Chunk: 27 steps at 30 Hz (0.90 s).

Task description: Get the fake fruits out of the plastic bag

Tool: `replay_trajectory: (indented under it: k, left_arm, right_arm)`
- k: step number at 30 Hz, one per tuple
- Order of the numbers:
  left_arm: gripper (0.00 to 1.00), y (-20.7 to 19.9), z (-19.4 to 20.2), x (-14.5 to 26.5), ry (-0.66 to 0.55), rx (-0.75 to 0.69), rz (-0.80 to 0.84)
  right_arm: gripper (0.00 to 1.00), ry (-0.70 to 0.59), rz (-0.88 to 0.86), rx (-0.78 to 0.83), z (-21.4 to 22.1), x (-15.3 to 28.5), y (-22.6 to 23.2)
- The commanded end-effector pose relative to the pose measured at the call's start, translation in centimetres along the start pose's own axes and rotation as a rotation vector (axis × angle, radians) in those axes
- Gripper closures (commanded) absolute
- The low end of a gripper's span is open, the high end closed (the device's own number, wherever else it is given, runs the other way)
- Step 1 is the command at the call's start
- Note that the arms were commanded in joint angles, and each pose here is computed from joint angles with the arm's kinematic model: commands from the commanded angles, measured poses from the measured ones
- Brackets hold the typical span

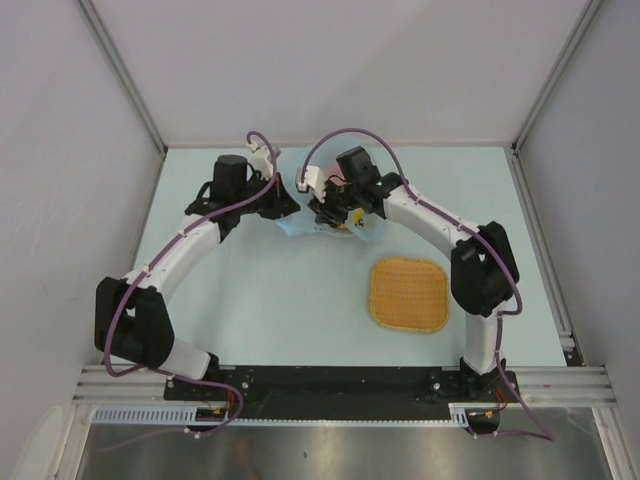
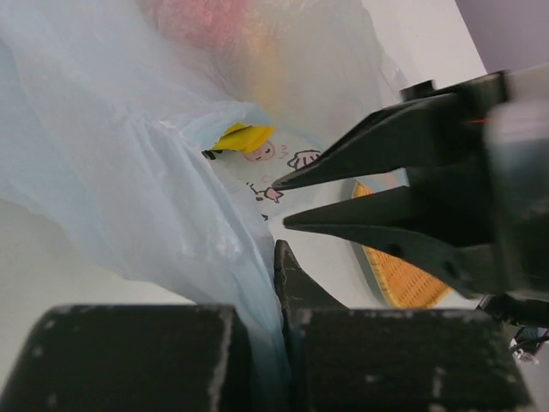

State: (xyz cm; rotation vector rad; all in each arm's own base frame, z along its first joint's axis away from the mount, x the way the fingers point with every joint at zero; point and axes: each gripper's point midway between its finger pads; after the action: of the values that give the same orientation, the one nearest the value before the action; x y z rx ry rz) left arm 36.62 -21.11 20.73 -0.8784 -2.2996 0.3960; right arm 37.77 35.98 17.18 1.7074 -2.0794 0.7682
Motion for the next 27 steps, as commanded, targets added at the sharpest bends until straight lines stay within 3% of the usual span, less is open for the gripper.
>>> replay_trajectory:
  k: [1,8,11,13,16,25,26,27]
  left_arm:
    - [1.0,-0.4,-2.2,0.6,-0.048,-0.035,0.016]
    - [1.0,0.4,-2.1,0.7,-0.032,-0.04,-0.001]
    - [1.0,0.5,-2.3,0.8,-0.036,-0.047,-0.001]
    - [1.0,0.6,-2.3,0.8,-0.035,-0.047,-0.002]
    - [1.0,0.8,-2.2,0.9,-0.036,-0.049,-0.005]
    - [1.0,0.8,-2.3,0.8,-0.039,-0.054,0.001]
    - [1.0,0.8,-2.3,0.8,-0.041,-0.054,0.0]
    - [1.0,0.7,-2.3,0.7,-0.04,-0.056,0.007]
  right_arm:
    - [0.68,0.07,0.091,0.022,1.6,-1.4,-2.7]
    - [0.67,0.19,0.138,0.055,5.7,-1.5,-5.9]
    - [0.57,0.242,0.144,0.097,7.3,-1.3,-6.7]
    - [0.4,0.27,0.125,0.143,8.2,-1.5,-6.7]
    - [0.29,0.356,0.068,0.184,10.2,-2.4,-6.1]
    - [0.33,0.447,0.024,0.276,12.0,-4.0,-6.4]
    - [0.38,0.471,-0.003,0.27,12.5,-3.9,-5.8]
    - [0.54,0.477,-0.017,0.275,12.6,-3.7,-5.7]
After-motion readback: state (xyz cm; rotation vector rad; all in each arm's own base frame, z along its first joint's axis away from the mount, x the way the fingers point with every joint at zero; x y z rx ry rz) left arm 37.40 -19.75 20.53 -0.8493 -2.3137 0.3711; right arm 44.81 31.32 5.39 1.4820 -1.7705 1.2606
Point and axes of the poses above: each gripper's point midway between its finger pads, its own x axis back along the fingers, its own y axis along the line the jaws close on, z = x × y, and after that the axes turned 1 degree about x, right-handed
